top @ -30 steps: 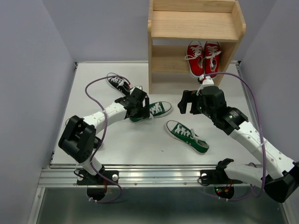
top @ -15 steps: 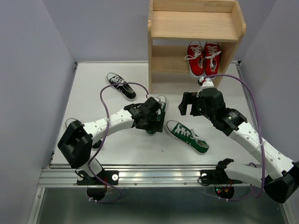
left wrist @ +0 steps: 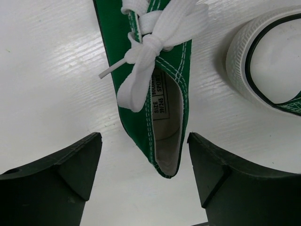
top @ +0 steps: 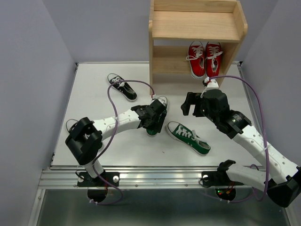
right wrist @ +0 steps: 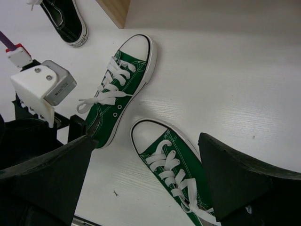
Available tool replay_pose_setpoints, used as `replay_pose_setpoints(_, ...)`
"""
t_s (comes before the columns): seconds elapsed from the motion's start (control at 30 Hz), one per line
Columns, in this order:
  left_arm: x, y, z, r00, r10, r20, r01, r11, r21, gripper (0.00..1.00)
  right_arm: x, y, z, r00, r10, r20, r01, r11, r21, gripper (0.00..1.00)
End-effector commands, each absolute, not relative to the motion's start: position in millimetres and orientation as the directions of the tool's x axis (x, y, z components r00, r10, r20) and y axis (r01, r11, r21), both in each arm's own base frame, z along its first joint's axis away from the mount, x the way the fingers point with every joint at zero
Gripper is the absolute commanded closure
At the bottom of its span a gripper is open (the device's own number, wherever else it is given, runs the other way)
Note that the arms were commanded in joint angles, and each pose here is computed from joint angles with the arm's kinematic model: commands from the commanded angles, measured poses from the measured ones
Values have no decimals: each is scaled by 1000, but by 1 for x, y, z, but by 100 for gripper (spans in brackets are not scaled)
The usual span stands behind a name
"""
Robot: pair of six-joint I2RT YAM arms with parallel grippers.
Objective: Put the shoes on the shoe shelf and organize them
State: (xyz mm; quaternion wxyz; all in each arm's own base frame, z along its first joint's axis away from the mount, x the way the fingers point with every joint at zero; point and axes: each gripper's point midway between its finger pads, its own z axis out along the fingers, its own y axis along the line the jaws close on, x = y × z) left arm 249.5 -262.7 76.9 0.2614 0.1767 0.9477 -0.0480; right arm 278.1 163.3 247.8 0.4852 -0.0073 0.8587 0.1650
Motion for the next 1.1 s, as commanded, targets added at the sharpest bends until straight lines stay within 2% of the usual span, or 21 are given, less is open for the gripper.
replay_pose_setpoints(0.0,253,-277,81,-762,322,-562,393,919,-5,18,280,161,256,-500,177,-847,-155,944,289,0)
replay_pose_setpoints(0.13,247,-287,75,-766,306,-566,404,913,-53,24,282,164,254,-510,173,-842,-159,943,291,0)
replay_pose_setpoints(0.3,246,-289,66,-774,287,-564,390,918,-69,44,282,166,251,-515,176,-839,-160,942,295,0)
replay_pose_setpoints(0.43,246,-289,60,-782,292,-551,389,919,-64,46,282,165,253,-509,177,-842,-160,942,295,0)
replay_pose_setpoints(0.53,246,-287,60,-781,288,-554,383,922,-60,62,282,164,254,-506,180,-844,-157,943,295,0)
replay_pose_setpoints(0.6,247,-286,64,-778,288,-559,379,924,-52,85,282,163,255,-504,180,-845,-156,943,295,0)
replay_pose_setpoints(0.63,248,-286,66,-776,288,-561,379,924,-50,100,283,162,255,-500,176,-848,-153,946,286,0)
replay_pose_setpoints(0.8,247,-283,87,-764,317,-562,402,915,-32,100,289,147,269,-457,128,-880,-122,971,205,0)
replay_pose_setpoints(1.07,231,-283,170,-694,238,-679,465,868,-171,100,297,112,291,-373,129,-919,35,992,125,0)
